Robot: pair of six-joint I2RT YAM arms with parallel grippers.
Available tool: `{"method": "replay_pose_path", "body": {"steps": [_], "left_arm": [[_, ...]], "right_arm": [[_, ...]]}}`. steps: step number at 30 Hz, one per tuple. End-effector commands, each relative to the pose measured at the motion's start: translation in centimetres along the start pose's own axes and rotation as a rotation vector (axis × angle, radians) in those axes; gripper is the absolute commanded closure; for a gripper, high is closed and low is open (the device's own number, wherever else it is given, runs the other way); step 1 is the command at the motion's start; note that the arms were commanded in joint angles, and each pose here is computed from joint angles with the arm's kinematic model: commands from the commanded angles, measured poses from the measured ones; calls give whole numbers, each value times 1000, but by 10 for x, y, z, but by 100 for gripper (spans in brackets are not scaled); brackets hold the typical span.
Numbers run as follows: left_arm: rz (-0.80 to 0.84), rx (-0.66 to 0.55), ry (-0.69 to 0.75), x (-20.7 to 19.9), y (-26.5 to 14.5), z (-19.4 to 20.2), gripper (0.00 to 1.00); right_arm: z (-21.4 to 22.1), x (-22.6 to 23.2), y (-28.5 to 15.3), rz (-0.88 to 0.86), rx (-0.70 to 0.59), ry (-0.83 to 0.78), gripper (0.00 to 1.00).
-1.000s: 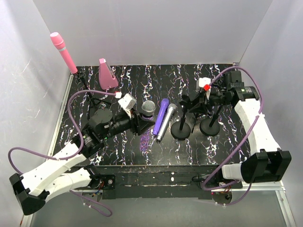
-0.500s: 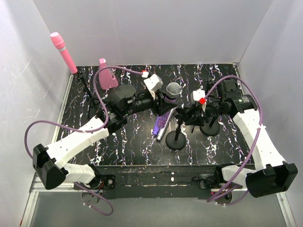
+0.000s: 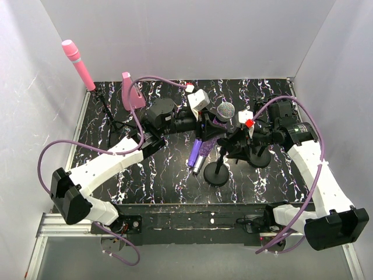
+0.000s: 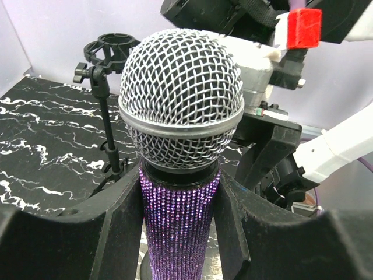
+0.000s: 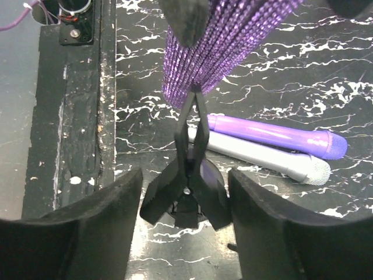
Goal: Attach the microphones to the stand
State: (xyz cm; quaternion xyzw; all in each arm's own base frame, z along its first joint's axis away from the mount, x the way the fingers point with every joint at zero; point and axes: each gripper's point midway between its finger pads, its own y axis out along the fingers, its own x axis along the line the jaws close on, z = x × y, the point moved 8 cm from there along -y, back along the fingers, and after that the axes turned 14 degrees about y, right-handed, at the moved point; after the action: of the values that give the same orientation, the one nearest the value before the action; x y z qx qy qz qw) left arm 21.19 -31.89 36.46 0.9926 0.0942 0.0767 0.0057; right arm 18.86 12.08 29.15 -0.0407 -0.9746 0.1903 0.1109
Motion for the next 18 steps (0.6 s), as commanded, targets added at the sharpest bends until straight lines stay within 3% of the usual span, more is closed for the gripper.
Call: {"method": "replay_pose_path", "body": {"steps": [1, 2, 5, 18], "left_arm": [[54, -110, 56, -2, 1, -34, 100], [59, -106, 56, -3, 2, -32, 100], [68, -104, 59, -2, 3, -33, 100], [95, -96, 110, -2, 2, -40, 100]], "right_arm": [[5, 10, 1, -27, -12, 108, 24], [5, 9, 0, -22, -18, 110, 19], [9, 7, -4, -8, -38, 125, 15], [24, 7, 0, -49, -153, 16, 14]]}}
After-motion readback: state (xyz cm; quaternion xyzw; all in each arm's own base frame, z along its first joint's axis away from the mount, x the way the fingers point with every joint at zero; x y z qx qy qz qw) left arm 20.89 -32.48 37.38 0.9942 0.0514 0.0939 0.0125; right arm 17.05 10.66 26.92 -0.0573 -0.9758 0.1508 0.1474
